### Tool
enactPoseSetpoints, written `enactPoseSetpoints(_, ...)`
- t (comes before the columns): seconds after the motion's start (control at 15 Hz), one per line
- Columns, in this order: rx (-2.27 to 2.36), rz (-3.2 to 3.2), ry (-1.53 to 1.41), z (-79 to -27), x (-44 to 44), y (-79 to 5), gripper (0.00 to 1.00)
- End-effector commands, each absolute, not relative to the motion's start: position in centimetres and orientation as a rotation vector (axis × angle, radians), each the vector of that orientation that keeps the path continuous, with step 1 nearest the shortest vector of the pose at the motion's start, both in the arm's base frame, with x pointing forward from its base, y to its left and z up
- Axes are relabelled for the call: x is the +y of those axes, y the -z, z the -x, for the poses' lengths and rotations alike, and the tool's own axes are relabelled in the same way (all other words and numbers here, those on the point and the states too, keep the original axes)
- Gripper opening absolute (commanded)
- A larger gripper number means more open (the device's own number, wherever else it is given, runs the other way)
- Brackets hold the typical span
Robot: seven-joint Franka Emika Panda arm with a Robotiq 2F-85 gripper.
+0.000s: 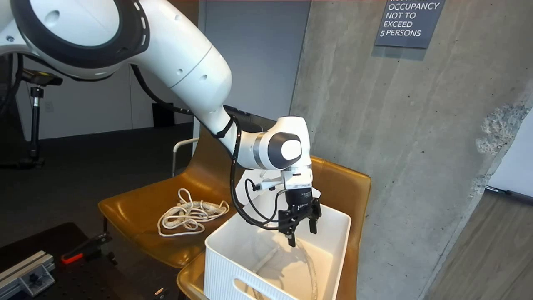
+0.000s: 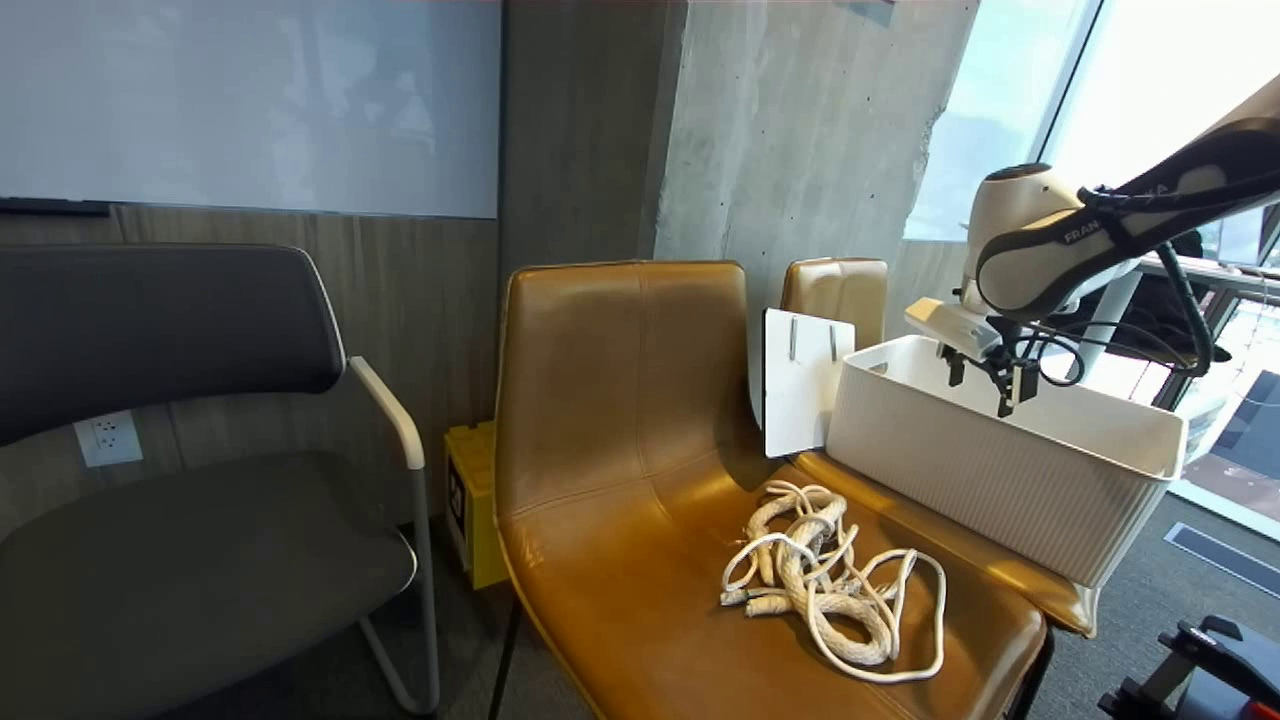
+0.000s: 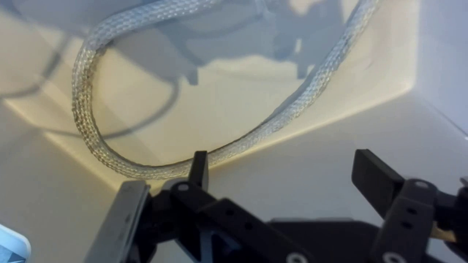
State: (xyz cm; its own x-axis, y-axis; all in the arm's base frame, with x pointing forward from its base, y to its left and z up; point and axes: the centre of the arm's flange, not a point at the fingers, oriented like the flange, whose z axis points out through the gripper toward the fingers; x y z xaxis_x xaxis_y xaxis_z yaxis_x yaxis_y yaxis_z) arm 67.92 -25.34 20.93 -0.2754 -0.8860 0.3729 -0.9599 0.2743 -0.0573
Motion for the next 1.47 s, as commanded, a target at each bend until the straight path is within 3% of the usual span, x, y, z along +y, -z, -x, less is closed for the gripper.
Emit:
enactPoseSetpoints(0.0, -2.349, -1.634, -0.425, -70.0, -27.6, -21.6, 1.0)
enactPoseSetpoints(1.4, -2.363, -1.588, -0.338, -69.3, -27.4, -11.5, 0.97)
